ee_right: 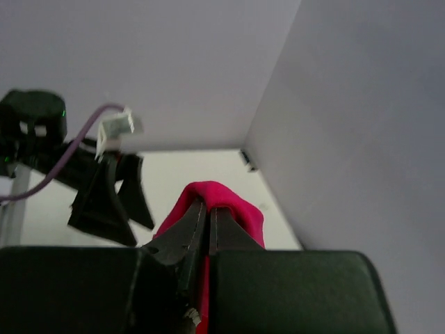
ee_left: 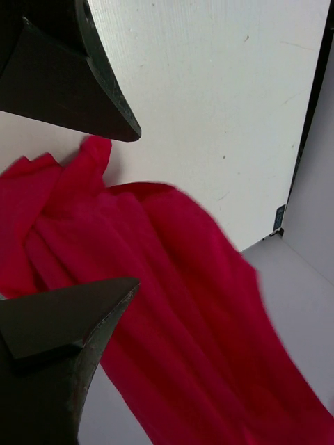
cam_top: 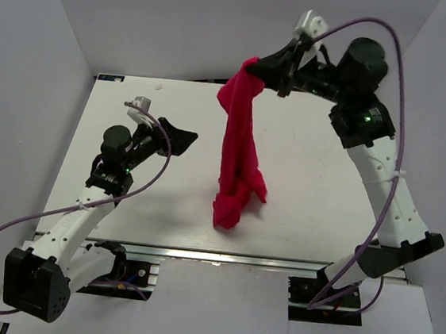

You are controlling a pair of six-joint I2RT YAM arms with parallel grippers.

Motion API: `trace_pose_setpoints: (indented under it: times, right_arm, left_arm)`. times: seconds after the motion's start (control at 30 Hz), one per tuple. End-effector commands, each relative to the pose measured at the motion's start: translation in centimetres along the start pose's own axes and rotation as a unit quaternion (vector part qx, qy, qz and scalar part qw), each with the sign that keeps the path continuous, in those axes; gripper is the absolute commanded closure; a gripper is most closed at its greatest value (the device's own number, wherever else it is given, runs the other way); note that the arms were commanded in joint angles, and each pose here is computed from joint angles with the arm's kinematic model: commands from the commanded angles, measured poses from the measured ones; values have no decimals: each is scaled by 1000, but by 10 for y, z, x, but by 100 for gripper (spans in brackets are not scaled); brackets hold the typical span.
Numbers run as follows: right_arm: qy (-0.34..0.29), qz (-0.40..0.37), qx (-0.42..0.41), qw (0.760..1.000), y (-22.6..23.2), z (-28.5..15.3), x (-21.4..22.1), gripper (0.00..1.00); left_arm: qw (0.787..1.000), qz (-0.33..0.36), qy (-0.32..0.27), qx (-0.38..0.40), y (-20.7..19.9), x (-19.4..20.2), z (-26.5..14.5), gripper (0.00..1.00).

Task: Fold and stack the t-shirts
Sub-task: Flatten out the tshirt

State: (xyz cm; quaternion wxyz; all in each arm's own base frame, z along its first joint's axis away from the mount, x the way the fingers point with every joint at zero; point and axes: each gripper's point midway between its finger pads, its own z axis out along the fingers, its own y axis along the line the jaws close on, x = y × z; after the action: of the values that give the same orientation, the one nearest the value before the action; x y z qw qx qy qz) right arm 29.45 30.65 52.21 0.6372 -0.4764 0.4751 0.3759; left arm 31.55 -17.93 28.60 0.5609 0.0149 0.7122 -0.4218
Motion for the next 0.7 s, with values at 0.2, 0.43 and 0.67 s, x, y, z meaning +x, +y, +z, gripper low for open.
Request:
trace_pose_setpoints:
  times: [0.2, 0.43, 0.67]
  right_arm:
    - [-115, -178, 224, 951, -23, -110, -145, 100]
    - [87, -75, 294, 949, -43, -164, 66, 100]
    - [228, 31, 323, 918, -25, -201, 223, 100]
  left_arm:
    - [1000, -2, -17, -21, 9, 1, -6, 11]
    - [1000, -11, 3, -19, 13, 10, 1, 11]
    - [998, -27, 49, -13, 22, 29, 15, 11]
